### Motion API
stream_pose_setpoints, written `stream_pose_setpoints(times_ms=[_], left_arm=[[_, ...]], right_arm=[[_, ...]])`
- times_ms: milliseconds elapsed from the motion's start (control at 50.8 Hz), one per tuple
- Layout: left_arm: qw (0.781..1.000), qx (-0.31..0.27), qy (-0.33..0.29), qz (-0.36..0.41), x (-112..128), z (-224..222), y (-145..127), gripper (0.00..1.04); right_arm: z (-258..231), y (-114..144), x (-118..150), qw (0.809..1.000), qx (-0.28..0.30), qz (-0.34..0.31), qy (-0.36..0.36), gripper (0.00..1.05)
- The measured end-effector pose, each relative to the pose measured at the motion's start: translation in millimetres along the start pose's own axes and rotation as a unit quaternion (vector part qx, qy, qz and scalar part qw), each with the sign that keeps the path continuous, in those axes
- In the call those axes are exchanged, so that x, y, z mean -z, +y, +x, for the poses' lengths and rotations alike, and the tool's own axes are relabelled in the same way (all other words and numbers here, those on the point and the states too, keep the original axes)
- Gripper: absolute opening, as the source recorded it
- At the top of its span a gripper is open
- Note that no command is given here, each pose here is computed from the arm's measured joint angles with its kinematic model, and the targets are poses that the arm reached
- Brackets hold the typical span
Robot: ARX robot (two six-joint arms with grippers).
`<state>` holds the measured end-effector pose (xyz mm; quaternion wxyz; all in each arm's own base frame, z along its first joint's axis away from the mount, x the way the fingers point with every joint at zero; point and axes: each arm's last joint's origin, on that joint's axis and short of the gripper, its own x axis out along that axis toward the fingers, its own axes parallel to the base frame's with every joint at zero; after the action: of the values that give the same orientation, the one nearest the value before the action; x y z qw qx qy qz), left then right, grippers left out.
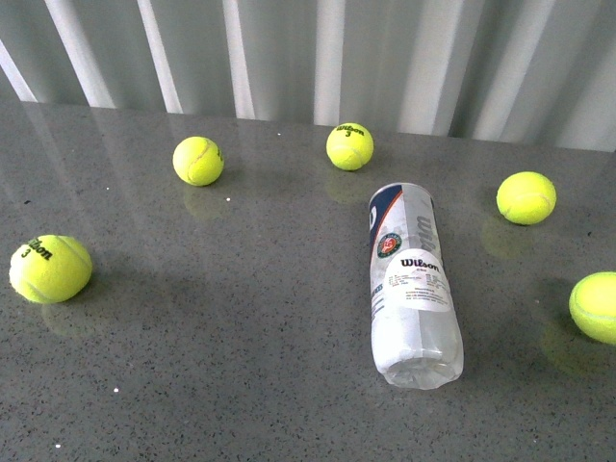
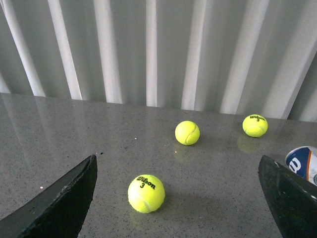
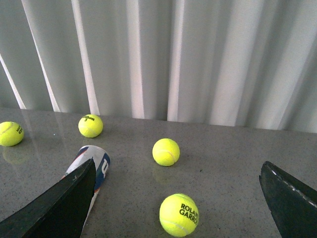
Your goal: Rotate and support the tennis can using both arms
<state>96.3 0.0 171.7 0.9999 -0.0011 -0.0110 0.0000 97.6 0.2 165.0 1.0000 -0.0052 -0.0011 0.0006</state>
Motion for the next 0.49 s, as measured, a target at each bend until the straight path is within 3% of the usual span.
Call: stream_pose_setpoints(times_ms=[492], left_arm=[[1.000,0.000,0.000,0.000,0.0,0.0,0.0,0.98]], right_arm=[[0.0,0.0,0.0,1.000,0.000,0.000,0.000,0.98]])
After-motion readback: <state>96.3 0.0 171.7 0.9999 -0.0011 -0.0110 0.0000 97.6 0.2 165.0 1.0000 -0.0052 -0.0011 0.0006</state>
